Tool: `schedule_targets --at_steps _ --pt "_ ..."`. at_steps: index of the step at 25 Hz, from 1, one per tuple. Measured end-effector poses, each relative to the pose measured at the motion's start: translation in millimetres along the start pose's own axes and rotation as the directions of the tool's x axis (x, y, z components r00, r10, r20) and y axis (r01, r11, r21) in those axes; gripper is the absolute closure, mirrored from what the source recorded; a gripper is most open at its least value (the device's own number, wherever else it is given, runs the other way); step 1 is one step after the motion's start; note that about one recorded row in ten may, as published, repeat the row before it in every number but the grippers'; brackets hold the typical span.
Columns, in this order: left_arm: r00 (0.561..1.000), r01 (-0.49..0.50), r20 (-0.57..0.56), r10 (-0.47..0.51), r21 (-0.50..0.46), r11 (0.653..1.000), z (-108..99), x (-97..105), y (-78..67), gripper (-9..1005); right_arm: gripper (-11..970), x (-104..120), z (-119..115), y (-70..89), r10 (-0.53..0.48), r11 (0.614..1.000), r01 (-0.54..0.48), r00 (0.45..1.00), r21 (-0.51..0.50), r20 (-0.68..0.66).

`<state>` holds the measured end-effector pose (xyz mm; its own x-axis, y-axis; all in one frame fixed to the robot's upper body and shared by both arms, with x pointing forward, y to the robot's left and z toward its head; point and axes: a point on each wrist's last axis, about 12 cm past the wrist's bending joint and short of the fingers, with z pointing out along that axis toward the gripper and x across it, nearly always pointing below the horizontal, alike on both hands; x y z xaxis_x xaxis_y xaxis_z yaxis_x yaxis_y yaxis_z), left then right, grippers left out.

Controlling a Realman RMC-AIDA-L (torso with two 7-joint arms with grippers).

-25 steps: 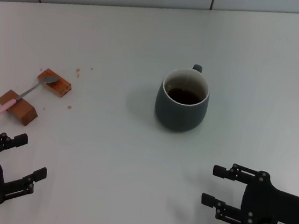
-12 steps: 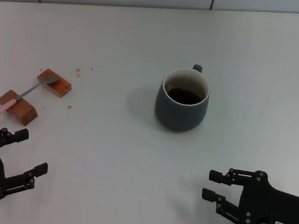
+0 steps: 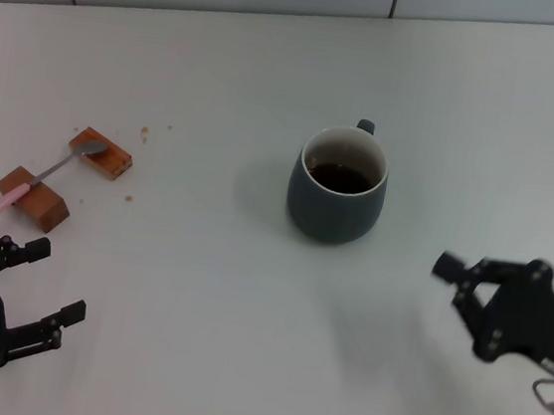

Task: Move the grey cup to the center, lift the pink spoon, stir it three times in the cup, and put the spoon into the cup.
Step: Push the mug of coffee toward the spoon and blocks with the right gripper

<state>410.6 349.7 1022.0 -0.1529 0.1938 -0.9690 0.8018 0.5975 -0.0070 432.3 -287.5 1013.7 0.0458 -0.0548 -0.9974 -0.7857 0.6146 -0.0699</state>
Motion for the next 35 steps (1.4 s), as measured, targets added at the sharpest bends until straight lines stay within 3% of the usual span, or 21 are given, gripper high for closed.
schedule_targets --at_steps 3,6,9,17,26,35 --pt "1.000 0.002 0.000 -0.002 -0.003 1.000 -1.5 0.4 -0.4 153 881 -3.6 -5.1 -6.1 -0.077 0.976 0.059 0.994 0.208 0.079" --pt "1.000 0.003 0.001 -0.003 -0.004 1.000 -2.5 0.7 -1.0 153 922 -3.8 -5.8 -17.2 -0.121 0.915 0.075 0.988 0.398 0.092" --pt "1.000 0.001 0.002 -0.001 -0.005 1.000 -2.9 0.9 -1.4 153 930 -1.6 1.6 -30.6 -0.126 0.876 0.085 0.991 0.476 0.055" --pt "1.000 0.004 0.008 -0.004 -0.003 1.000 -1.8 1.2 -3.5 154 930 7.7 51.5 -59.6 -0.145 0.904 0.199 0.975 0.379 -0.167" --pt "1.000 0.006 0.015 -0.006 -0.017 1.000 -2.6 0.9 -2.7 154 929 11.3 93.9 -58.0 -0.237 0.928 0.303 0.929 0.216 -0.285" --pt "1.000 -0.001 0.023 0.002 -0.018 1.000 -0.1 -1.6 0.3 153 929 11.2 120.1 -50.3 -0.240 0.945 0.294 0.920 0.141 -0.311"
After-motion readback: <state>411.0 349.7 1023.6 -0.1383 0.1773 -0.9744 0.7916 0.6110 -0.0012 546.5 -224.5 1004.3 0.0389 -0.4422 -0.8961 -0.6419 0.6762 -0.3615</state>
